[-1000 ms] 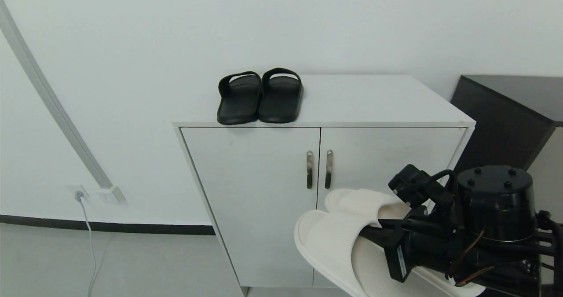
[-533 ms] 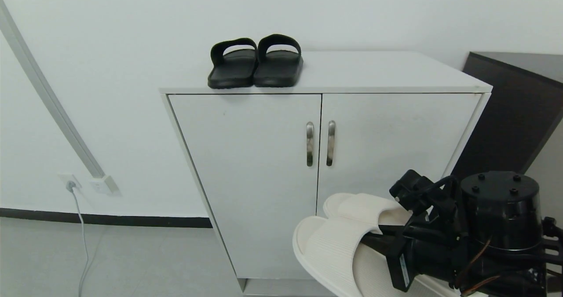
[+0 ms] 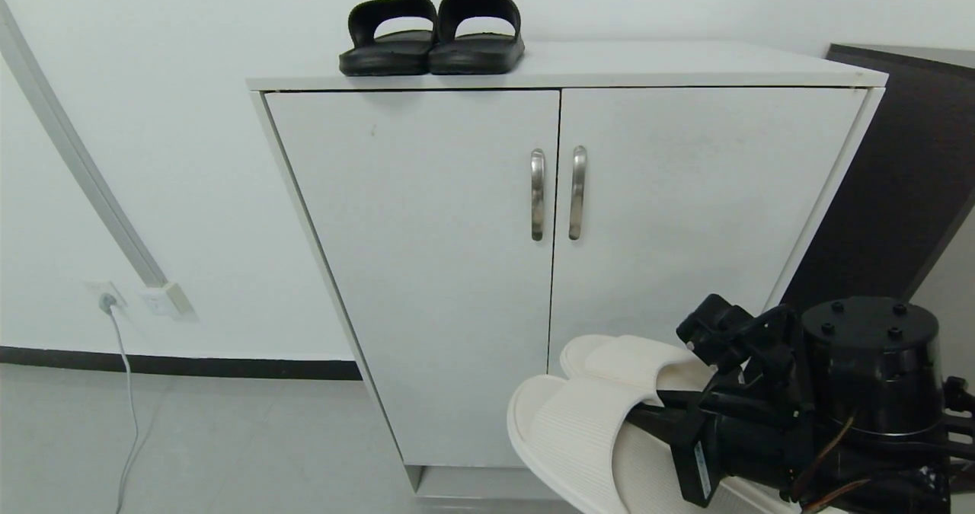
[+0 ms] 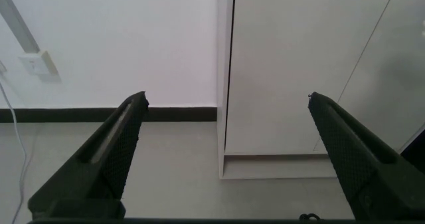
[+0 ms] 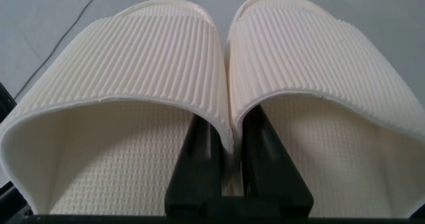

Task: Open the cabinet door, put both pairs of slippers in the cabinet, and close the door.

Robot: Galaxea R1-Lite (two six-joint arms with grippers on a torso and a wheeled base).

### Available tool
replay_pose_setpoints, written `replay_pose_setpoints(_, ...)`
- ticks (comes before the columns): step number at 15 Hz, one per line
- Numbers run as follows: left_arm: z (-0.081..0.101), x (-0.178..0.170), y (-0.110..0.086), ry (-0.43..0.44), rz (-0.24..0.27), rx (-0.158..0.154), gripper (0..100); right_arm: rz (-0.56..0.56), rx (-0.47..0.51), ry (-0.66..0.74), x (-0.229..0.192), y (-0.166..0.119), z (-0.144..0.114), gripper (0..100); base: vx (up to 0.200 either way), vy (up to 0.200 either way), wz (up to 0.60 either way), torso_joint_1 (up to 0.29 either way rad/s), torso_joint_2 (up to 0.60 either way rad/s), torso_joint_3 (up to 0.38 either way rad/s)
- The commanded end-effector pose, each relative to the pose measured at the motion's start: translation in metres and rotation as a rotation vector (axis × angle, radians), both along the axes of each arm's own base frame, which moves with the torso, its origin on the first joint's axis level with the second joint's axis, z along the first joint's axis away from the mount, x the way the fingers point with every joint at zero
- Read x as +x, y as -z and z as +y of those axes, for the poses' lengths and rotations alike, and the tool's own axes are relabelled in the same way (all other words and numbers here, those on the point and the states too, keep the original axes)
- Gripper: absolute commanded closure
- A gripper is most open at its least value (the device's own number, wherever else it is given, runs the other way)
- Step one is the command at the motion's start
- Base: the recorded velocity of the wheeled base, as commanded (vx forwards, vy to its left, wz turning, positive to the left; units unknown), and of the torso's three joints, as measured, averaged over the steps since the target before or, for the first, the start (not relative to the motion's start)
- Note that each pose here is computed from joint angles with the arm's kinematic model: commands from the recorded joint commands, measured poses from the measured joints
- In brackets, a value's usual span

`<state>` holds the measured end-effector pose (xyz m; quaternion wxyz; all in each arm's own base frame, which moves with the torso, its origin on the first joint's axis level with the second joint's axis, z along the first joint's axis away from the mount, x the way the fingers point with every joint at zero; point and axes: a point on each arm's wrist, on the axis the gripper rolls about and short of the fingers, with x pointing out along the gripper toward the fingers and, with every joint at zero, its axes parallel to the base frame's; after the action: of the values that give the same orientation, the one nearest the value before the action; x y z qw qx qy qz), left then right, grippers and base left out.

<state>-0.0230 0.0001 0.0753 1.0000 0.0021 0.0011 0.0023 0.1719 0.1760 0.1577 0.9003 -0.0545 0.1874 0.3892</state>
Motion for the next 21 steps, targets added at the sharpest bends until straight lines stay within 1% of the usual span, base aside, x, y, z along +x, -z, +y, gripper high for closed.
replay_pose_setpoints(1,0.0,0.0,0.0,-0.001,0.001,-0.001,0,-0.003,0.004,-0.003,-0.001,-0.001,0.0,100,0.0,0.0,0.0,-0.002,0.11,0.115)
replay_pose_setpoints(4,0.0,0.0,0.0,-0.003,0.001,-0.004,0,-0.003,0.004,-0.001,-0.001,-0.001,0.0,100,0.0,0.0,0.0,-0.001,0.02,0.012)
replay_pose_setpoints(6,0.0,0.0,-0.002,-0.012,-0.004,0.0,0,0.001,0.001,-0.003,-0.001,0.0,-0.001,100,0.0,0.0,0.0,0.0,0.0,0.0)
replay_pose_setpoints(8,0.0,0.0,-0.002,-0.011,0.003,0.022,0,0.001,0.001,-0.003,-0.002,0.0,-0.001,100,0.0,0.0,0.0,0.0,0.0,0.0)
replay_pose_setpoints(9,0.0,-0.002,-0.014,-0.008,-0.03,0.014,0,0.001,0.001,-0.003,-0.002,0.0,-0.001,100,0.0,0.0,0.0,0.0,0.0,0.0)
replay_pose_setpoints(10,0.0,-0.006,-0.042,0.016,-0.07,-0.032,0,0.003,-0.001,-0.003,-0.002,0.001,-0.001,100,0.0,0.0,0.0,0.0,0.0,0.0)
replay_pose_setpoints(11,-0.001,0.003,-0.05,0.089,0.001,-0.044,0,0.005,-0.003,-0.004,-0.001,0.002,-0.001,100,0.0,0.0,0.0,0.0,0.0,0.0)
replay_pose_setpoints(12,-0.002,0.013,-0.055,0.16,0.051,-0.042,0,0.006,-0.003,-0.006,-0.001,0.002,0.0,100,0.0,0.0,0.0,0.0,0.0,0.0)
replay_pose_setpoints(13,-0.005,0.032,-0.068,0.236,0.096,-0.05,0,0.004,-0.002,-0.006,-0.002,0.001,-0.001,100,0.0,0.0,0.0,0.0,0.0,0.0)
replay_pose_setpoints(14,-0.006,0.048,-0.078,0.273,0.11,-0.056,0,0.006,-0.003,-0.007,-0.003,0.002,-0.001,100,0.0,0.0,0.0,0.0,0.0,0.0)
replay_pose_setpoints(15,-0.007,0.058,-0.083,0.298,0.109,-0.057,0,0.007,-0.004,-0.007,-0.003,0.002,-0.002,100,0.0,0.0,0.0,0.0,0.0,0.0)
replay_pose_setpoints(16,-0.01,0.078,-0.094,0.392,0.106,-0.059,0,0.002,0.0,-0.007,-0.003,0.002,-0.001,100,0.0,0.0,0.0,0.0,0.0,0.0)
replay_pose_setpoints(18,-0.015,0.1,-0.108,0.496,0.099,-0.06,0,-0.003,0.006,-0.007,-0.003,0.003,-0.002,100,0.0,0.0,0.0,0.0,0.0,0.0)
replay_pose_setpoints(19,-0.018,0.111,-0.114,0.545,0.106,-0.064,0,-0.01,0.012,-0.003,-0.002,0.003,-0.001,100,0.0,0.0,0.0,0.0,0.0,0.0)
replay_pose_setpoints(20,-0.021,0.122,-0.12,0.582,0.109,-0.062,0,-0.014,0.012,-0.003,-0.002,0.003,-0.001,100,0.0,0.0,0.0,0.0,0.0,0.0)
replay_pose_setpoints(21,-0.029,0.132,-0.127,0.64,0.111,-0.06,0,-0.016,0.002,-0.005,-0.003,0.004,-0.002,100,0.0,0.0,0.0,0.0,0.0,0.0)
